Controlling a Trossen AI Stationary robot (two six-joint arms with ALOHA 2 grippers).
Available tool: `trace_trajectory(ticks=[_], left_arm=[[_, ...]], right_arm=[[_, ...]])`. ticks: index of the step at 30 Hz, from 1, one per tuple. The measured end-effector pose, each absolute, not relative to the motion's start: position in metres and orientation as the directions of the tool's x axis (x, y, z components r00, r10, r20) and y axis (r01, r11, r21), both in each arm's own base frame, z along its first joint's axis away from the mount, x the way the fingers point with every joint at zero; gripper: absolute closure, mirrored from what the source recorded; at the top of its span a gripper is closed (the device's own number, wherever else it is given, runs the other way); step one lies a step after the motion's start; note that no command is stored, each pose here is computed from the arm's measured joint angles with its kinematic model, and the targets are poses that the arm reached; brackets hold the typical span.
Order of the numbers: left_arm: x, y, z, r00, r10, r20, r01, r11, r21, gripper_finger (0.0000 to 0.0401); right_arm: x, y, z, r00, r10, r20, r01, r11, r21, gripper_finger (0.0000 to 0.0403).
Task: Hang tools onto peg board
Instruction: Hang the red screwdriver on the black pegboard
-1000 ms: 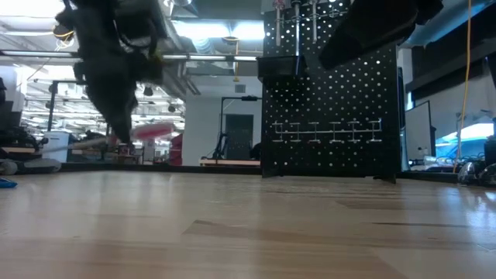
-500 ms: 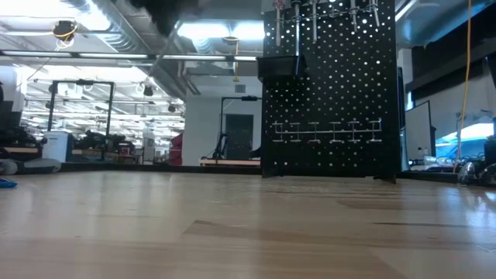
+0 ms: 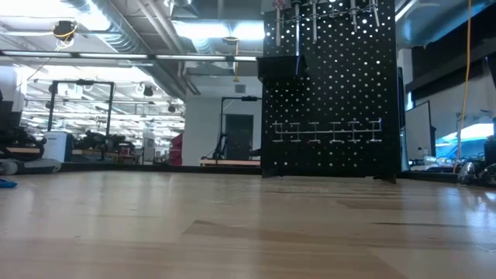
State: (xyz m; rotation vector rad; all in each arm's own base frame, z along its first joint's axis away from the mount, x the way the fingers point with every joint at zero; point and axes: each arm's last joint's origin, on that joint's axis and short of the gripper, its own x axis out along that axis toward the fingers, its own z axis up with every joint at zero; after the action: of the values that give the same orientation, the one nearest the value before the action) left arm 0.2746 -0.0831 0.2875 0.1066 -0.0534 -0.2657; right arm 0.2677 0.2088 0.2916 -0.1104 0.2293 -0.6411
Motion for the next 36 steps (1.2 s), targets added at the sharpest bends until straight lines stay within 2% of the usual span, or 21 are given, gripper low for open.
trace_trajectory(ticks=[5,8,11,17,21,26,30,33,36], left_arm=[[0.281,-0.085,0.281,0.964,-0.264,0.034,0.259,0.959,0.112,0.0336],[0.281,-0.085,0.281,0.964,-0.264,0.039,0.258,0.96,0.112,0.0335],[0.281,-0.085,0.281,0.964,-0.264,0.04,0.258,0.96,0.112,0.0331],[0.28,-0.088,0.281,0.961,-0.275,0.035,0.27,0.956,0.112,0.0329],[0.278,-0.092,0.282,0.956,-0.289,0.044,0.282,0.952,0.12,0.0328],[0.278,-0.092,0.284,0.956,-0.288,0.06,0.28,0.953,0.12,0.0328],[0.278,-0.092,0.284,0.956,-0.288,0.059,0.28,0.953,0.119,0.0327],[0.278,-0.092,0.283,0.956,-0.289,0.054,0.281,0.952,0.125,0.0327],[0.278,-0.092,0.282,0.956,-0.288,0.045,0.281,0.951,0.129,0.0327]], right_arm=[[0.288,0.206,0.287,0.798,-0.557,-0.228,0.539,0.83,-0.142,0.0198],[0.308,0.206,0.288,0.866,-0.42,-0.272,0.403,0.908,-0.116,0.0198],[0.325,0.207,0.296,0.935,-0.266,-0.234,0.237,0.961,-0.144,0.0198],[0.333,0.196,0.318,0.939,-0.332,-0.088,0.302,0.921,-0.247,0.0198],[0.336,0.193,0.324,0.949,-0.31,-0.053,0.293,0.934,-0.206,0.0198],[0.358,0.181,0.32,0.984,-0.178,0.014,0.178,0.979,-0.103,0.0198],[0.364,0.173,0.317,0.983,-0.183,0.004,0.182,0.977,-0.107,0.0198],[0.363,0.175,0.318,0.984,-0.176,0.005,0.175,0.978,-0.115,0.021],[0.36,0.181,0.321,0.985,-0.173,0.012,0.172,0.971,-0.165,0.0239]])
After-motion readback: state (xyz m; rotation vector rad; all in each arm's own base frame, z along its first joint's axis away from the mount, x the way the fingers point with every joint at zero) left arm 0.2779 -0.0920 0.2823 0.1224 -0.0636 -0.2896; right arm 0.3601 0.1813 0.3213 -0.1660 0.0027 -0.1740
